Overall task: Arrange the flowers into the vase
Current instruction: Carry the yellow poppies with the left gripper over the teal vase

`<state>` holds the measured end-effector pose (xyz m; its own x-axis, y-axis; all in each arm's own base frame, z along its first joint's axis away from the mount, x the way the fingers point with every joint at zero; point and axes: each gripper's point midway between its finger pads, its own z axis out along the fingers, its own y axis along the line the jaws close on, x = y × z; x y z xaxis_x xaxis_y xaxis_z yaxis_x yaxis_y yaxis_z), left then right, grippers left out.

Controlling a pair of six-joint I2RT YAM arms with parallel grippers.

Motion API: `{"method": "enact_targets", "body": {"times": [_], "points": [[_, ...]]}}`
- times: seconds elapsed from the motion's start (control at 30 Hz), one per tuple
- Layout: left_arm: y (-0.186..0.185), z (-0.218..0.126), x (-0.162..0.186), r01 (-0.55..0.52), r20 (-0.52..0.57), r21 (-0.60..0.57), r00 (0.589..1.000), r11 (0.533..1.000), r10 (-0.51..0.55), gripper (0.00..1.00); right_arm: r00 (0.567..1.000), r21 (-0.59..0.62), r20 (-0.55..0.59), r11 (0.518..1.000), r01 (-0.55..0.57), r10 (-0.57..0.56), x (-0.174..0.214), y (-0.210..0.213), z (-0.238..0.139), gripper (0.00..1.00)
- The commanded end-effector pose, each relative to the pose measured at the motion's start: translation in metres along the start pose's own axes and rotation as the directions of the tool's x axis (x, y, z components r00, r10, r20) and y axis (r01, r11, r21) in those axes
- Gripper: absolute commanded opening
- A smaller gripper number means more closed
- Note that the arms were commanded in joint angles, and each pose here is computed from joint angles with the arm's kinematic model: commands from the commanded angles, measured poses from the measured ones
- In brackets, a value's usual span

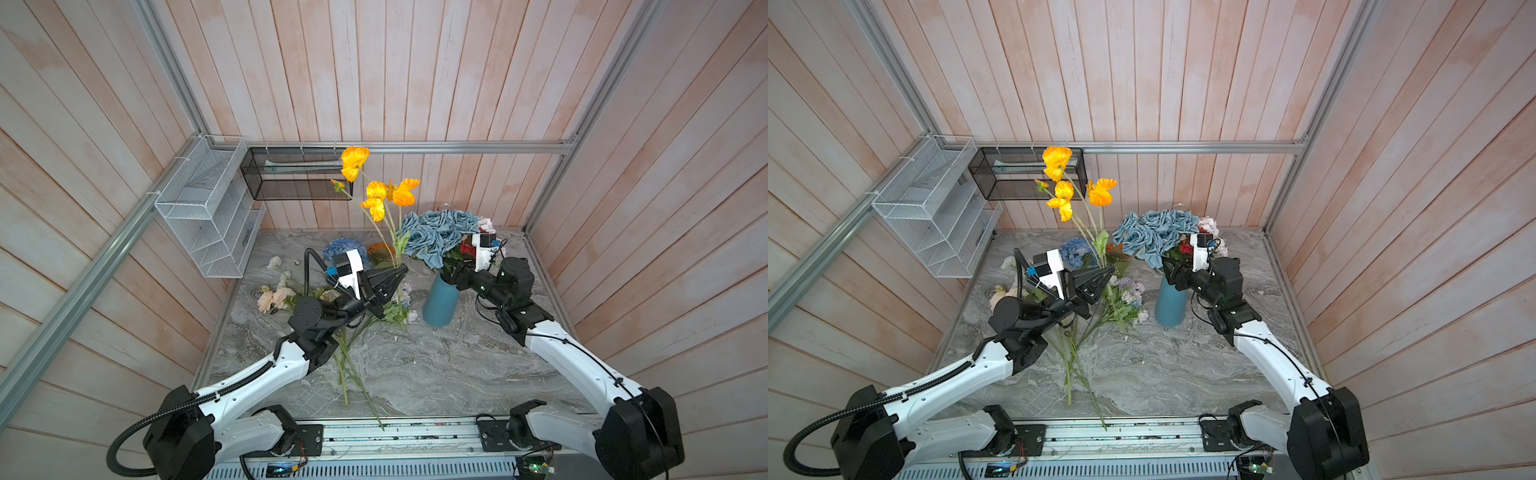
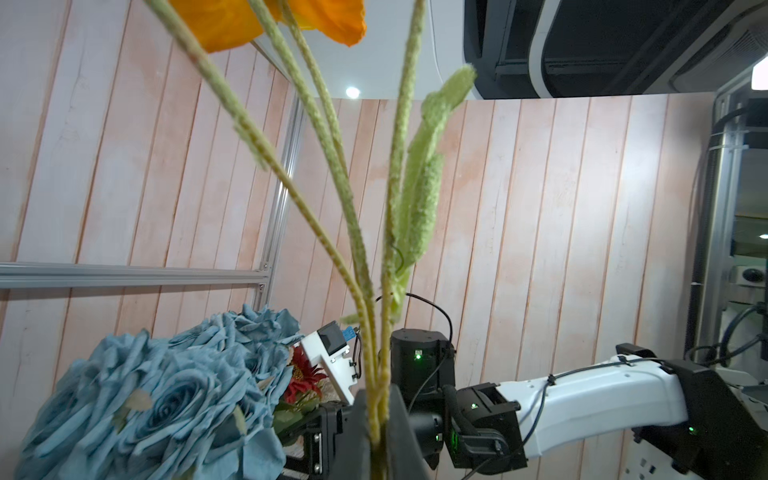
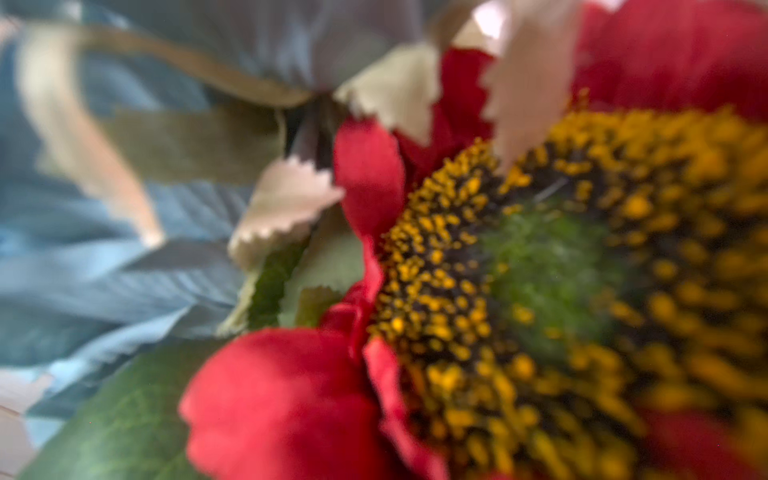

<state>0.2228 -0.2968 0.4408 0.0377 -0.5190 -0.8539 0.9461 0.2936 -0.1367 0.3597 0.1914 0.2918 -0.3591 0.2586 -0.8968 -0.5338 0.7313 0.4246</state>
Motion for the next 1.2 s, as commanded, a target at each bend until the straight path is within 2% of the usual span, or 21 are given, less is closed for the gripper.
{"method": "enact_targets", "body": {"times": [0.0,0.27,0.5,0.63,0.77,0.87,1.17], "points": [[-0.012,0.01,-0.039,-0.073,0.146,0.039,0.987,0.997,0.067,0.0,1.0,-0.056,0.021,0.998,-0.019,0.02,-0.012,0.013,-0.002,0.66],[-0.002,0.023,-0.046,-0.067,0.248,0.02,0.967,0.998,0.06,0.0,0.999,-0.083,-0.039,0.997,-0.007,0.004,0.001,0.022,-0.017,0.7],[0.005,0.036,-0.041,-0.063,0.286,0.019,0.957,0.998,0.055,0.0,0.994,-0.047,-0.108,0.999,0.021,-0.026,0.01,0.019,-0.029,0.8],[0.005,0.041,-0.043,-0.065,0.323,0.028,0.945,0.998,0.052,0.0,0.991,-0.011,-0.132,1.0,0.024,-0.025,0.016,0.011,-0.029,0.8],[0.003,0.046,-0.05,-0.057,0.366,0.053,0.93,0.997,0.033,0.0,0.995,0.044,-0.091,0.998,0.039,-0.035,0.008,0.002,-0.029,0.75],[0.002,0.051,-0.053,-0.066,0.394,0.061,0.918,0.996,0.037,0.0,0.997,0.043,-0.055,0.998,0.052,-0.049,-0.003,0.006,-0.032,0.7],[0.011,0.066,-0.037,-0.144,0.45,0.032,0.885,0.989,0.114,0.0,0.997,0.114,-0.011,0.99,0.083,-0.083,-0.014,0.0,-0.045,0.71]]}}
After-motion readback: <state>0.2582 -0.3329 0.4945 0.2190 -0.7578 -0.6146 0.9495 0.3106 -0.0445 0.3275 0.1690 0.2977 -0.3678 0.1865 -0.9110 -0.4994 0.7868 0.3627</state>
